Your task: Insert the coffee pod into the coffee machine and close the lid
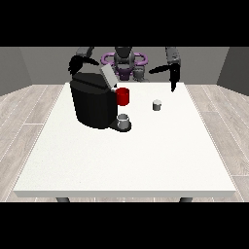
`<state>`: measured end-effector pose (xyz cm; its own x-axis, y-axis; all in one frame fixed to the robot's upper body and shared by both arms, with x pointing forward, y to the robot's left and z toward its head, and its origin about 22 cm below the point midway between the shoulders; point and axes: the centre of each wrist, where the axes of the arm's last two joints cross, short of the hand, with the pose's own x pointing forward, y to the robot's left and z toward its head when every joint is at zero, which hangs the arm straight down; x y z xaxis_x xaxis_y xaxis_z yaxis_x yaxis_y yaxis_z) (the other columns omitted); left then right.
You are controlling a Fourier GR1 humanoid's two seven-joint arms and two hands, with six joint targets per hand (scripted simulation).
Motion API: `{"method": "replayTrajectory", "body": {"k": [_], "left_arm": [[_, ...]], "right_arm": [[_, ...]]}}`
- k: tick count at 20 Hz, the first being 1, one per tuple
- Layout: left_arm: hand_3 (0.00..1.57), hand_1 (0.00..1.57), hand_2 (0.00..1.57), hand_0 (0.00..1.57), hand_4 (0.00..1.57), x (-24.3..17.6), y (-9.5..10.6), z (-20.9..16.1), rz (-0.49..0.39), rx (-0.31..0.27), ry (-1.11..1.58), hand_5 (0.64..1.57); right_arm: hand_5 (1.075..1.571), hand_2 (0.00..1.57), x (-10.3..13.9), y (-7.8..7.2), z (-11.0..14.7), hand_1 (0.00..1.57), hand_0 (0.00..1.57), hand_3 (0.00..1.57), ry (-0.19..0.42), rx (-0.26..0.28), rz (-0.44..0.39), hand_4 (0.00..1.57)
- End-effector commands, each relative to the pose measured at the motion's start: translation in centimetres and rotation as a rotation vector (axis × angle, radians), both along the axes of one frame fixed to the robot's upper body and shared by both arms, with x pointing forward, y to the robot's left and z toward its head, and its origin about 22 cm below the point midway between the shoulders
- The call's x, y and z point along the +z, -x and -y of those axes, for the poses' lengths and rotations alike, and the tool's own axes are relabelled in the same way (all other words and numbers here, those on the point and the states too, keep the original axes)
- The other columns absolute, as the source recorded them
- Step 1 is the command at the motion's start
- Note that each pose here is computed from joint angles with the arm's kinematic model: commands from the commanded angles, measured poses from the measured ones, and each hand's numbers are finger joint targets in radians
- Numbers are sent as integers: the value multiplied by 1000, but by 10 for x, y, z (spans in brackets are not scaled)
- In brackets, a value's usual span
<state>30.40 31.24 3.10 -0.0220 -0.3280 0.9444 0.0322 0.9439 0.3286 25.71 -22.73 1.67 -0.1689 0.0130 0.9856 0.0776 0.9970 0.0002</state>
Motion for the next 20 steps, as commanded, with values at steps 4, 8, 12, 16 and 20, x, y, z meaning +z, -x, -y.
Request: {"method": "replayTrajectory", "body": {"k": [4,8,12,16,20], "left_arm": [[0,0,0,0,0,-20,-23,-15,-111,23,-23,1571],[0,0,0,0,0,-23,-34,-15,-111,42,-58,1571],[0,0,0,0,0,-13,-45,-10,-145,-14,-149,1571],[0,0,198,0,0,-33,-44,4,-189,-30,-206,1571],[222,223,529,223,0,-42,-45,6,-197,-29,-251,1571]], "right_arm": [[1571,0,2,5,-18,0,0,0,-11,17,8,192],[1571,0,11,-10,-9,0,0,0,4,29,42,283],[1571,0,9,-26,-8,0,0,0,-13,-2,11,332],[1571,0,1,-21,2,0,0,0,10,-21,-38,397],[1571,0,11,-36,5,0,0,0,3,-36,-91,371]]}}
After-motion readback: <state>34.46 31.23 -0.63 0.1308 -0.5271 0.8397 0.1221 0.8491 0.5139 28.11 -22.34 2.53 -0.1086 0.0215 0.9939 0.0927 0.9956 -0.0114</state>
